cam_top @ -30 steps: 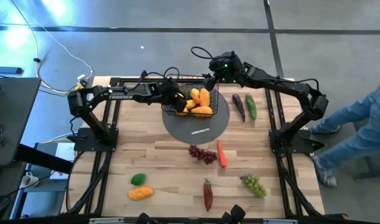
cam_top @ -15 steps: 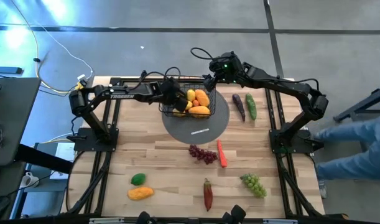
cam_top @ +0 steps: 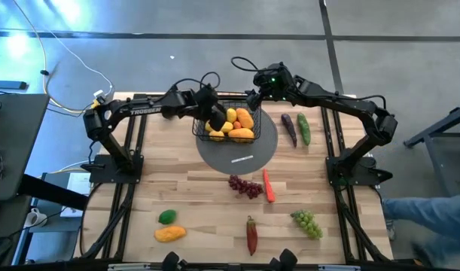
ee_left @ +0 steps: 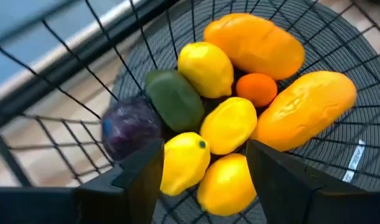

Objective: Build produce basket
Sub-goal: Put the green cucumber into the black wire basket

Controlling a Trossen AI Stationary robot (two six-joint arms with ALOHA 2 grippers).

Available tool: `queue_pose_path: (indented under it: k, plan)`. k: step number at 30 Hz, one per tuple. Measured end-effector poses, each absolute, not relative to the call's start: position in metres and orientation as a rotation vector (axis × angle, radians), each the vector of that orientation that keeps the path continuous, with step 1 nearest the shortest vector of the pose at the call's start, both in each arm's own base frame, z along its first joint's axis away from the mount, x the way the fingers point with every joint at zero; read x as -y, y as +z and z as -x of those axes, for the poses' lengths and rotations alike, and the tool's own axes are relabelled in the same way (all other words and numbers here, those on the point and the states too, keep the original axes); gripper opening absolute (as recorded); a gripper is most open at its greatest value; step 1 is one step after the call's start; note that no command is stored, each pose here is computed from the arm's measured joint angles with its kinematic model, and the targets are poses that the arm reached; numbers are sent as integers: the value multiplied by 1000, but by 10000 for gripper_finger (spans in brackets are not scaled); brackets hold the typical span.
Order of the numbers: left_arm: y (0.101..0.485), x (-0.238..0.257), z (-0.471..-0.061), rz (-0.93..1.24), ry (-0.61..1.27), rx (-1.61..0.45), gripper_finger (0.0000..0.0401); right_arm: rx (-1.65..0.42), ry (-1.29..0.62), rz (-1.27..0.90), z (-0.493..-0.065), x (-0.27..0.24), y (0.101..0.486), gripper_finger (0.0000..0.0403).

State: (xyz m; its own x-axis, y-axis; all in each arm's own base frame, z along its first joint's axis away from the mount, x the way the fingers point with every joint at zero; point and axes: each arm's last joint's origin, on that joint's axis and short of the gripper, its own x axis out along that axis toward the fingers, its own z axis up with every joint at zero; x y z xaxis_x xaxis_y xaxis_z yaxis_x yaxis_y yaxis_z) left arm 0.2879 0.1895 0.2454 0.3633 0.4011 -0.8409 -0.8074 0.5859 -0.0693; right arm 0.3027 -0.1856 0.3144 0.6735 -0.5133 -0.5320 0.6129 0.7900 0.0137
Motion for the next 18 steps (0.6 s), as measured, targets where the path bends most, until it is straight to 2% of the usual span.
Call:
queue_pose_path:
  k: [9,18]
  plan:
    - [285,-183,-278,326,687,-1092,218,-531,-557,-215,-316,161,314,240]
    - [313,-164,-252,260,557,-1122,218,-522,-504,-262,-333,122,314,240]
